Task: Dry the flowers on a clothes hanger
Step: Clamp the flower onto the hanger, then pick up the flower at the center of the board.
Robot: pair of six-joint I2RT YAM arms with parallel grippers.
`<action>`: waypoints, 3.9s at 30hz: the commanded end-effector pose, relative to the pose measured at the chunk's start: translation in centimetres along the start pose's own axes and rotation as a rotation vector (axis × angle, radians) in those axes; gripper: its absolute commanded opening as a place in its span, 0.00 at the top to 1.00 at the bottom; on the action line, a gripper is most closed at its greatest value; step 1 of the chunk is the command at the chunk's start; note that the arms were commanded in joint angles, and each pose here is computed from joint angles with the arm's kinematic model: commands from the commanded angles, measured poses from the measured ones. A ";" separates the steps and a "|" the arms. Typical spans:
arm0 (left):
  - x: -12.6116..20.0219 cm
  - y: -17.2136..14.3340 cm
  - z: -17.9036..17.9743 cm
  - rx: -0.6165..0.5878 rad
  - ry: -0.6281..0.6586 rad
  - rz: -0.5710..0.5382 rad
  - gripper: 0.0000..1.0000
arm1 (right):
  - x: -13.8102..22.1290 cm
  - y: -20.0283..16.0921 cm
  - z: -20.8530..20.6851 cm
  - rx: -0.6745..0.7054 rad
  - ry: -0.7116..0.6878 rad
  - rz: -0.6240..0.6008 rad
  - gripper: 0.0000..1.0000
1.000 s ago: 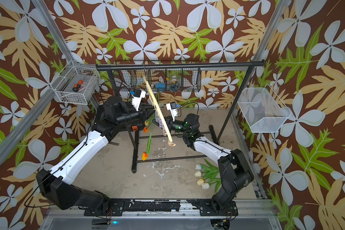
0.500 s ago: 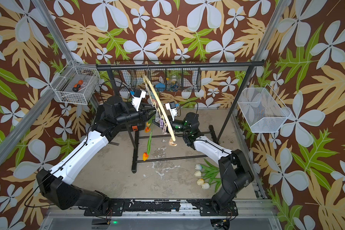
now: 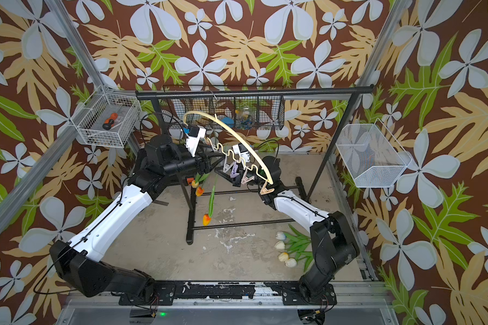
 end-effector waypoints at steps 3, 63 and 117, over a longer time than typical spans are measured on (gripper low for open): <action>0.6 0.9 -0.7 -0.041 -0.009 -0.025 0.32 | 0.1 0.5 -0.1 0.055 -0.043 0.004 1.00; 2.3 -22.1 -15.5 0.203 -0.061 0.411 0.38 | 23.3 -8.4 -1.7 -0.236 -1.092 -0.082 0.41; -10.4 -31.3 -21.0 0.055 -0.175 0.620 0.41 | 38.7 -22.2 -2.4 -0.909 -1.977 -0.519 0.95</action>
Point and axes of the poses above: each gripper's point midway between its finger pads, its own x axis back along the fingers, its own z axis along the line the jaws close on, y = z × x, the point moved 6 cm from there along x, back along the fingers, and after that the axes turned 1 degree about x, right-handed, at the moved point
